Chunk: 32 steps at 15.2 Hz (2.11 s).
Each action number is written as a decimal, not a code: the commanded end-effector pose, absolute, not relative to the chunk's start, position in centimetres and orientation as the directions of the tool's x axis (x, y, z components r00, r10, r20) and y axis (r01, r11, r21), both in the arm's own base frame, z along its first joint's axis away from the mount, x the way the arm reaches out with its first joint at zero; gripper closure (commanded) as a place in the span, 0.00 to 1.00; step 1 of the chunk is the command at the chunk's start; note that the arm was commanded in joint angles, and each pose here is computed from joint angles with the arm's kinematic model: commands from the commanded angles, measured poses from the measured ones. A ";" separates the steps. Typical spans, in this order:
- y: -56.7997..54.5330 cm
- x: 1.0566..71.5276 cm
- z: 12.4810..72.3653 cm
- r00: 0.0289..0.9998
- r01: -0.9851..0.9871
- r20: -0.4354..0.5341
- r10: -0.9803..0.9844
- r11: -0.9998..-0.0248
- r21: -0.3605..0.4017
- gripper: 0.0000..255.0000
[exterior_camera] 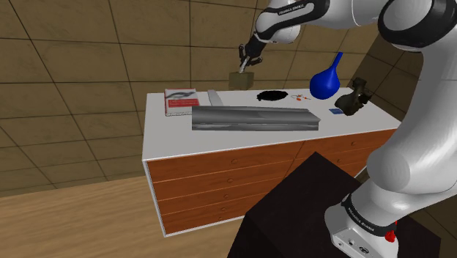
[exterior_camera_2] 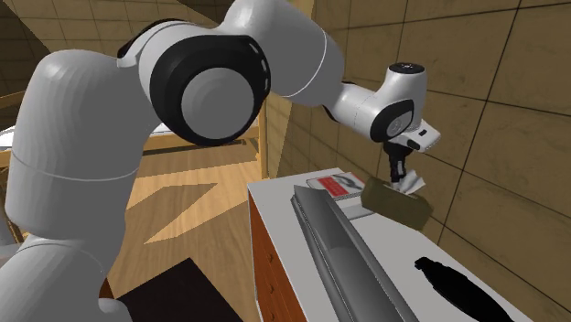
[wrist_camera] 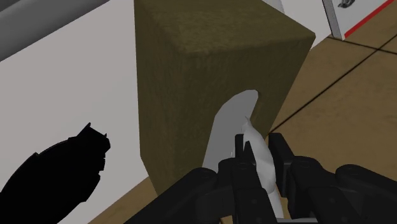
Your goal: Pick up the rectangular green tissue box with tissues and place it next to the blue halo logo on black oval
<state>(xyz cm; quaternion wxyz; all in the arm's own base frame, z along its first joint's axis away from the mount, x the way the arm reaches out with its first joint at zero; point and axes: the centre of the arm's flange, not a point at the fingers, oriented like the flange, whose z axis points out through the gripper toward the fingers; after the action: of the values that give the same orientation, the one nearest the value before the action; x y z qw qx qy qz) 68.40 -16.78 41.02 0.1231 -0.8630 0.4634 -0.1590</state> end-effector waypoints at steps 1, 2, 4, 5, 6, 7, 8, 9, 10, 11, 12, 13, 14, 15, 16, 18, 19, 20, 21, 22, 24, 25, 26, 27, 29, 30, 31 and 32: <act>-16.7 68.5 39.9 0.520 -0.761 0.161 -0.839 -0.540 -0.360 1.00; -16.7 68.5 39.3 0.520 -0.761 0.161 -0.839 -0.540 -0.360 1.00; -16.7 68.5 38.3 0.520 -0.761 0.161 -0.839 -0.540 -0.360 1.00; -16.7 68.5 37.8 0.520 -0.761 0.161 -0.839 -0.540 -0.360 1.00; -16.7 68.5 37.2 0.520 -0.761 0.161 -0.839 -0.540 -0.360 1.00; -16.7 68.5 36.7 0.520 -0.761 0.161 -0.839 -0.540 -0.360 1.00; -16.7 68.5 36.2 0.520 -0.761 0.161 -0.839 -0.540 -0.360 1.00; -16.7 68.5 35.6 0.520 -0.761 0.161 -0.839 -0.540 -0.360 1.00; -16.7 68.5 35.1 0.520 -0.761 0.161 -0.839 -0.540 -0.360 1.00; -16.7 68.5 34.6 0.520 -0.761 0.161 -0.839 -0.540 -0.360 1.00; -16.7 68.5 34.1 0.520 -0.761 0.161 -0.839 -0.540 -0.360 1.00; -16.7 68.5 33.5 0.520 -0.761 0.161 -0.839 -0.540 -0.360 1.00; -16.7 68.5 33.0 0.520 -0.761 0.161 -0.839 -0.540 -0.360 1.00; -16.7 68.5 32.5 0.520 -0.761 0.161 -0.839 -0.540 -0.360 1.00; -16.7 68.5 31.7 0.520 -0.761 0.161 -0.839 -0.540 -0.360 1.00; -16.7 68.5 31.7 0.520 -0.761 0.161 -0.839 -0.540 -0.360 1.00; -16.7 68.5 31.7 0.520 -0.761 0.161 -0.839 -0.540 -0.360 1.00; -16.7 68.5 31.7 0.520 -0.761 0.161 -0.839 -0.540 -0.360 1.00; -16.7 68.5 31.7 0.520 -0.761 0.161 -0.839 -0.540 -0.360 1.00; -16.7 68.5 31.7 0.520 -0.761 0.161 -0.839 -0.540 -0.360 1.00; -16.7 68.5 31.7 0.520 -0.761 0.161 -0.839 -0.540 -0.360 1.00; -16.8 68.6 31.7 0.520 -0.760 0.161 -0.839 -0.540 -0.360 0.00; -16.6 68.6 31.9 0.520 -0.760 0.161 -0.839 -0.540 -0.360 0.00; -16.6 68.6 31.9 0.520 -0.760 0.161 -0.839 -0.540 -0.360 0.00; -16.7 68.6 31.9 0.520 -0.760 0.161 -0.839 -0.540 -0.360 0.00; -16.7 68.5 31.7 0.520 -0.761 0.161 -0.839 -0.540 -0.360 0.00; -16.8 68.0 33.0 0.520 -0.761 0.161 -0.839 -0.540 -0.360 0.00; -16.9 67.4 34.2 0.520 -0.761 0.161 -0.839 -0.540 -0.360 0.00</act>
<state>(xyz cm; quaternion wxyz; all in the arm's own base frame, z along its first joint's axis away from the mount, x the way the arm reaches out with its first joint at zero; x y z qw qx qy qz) 67.94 -16.85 33.05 0.1233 -0.8629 0.4635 -0.1592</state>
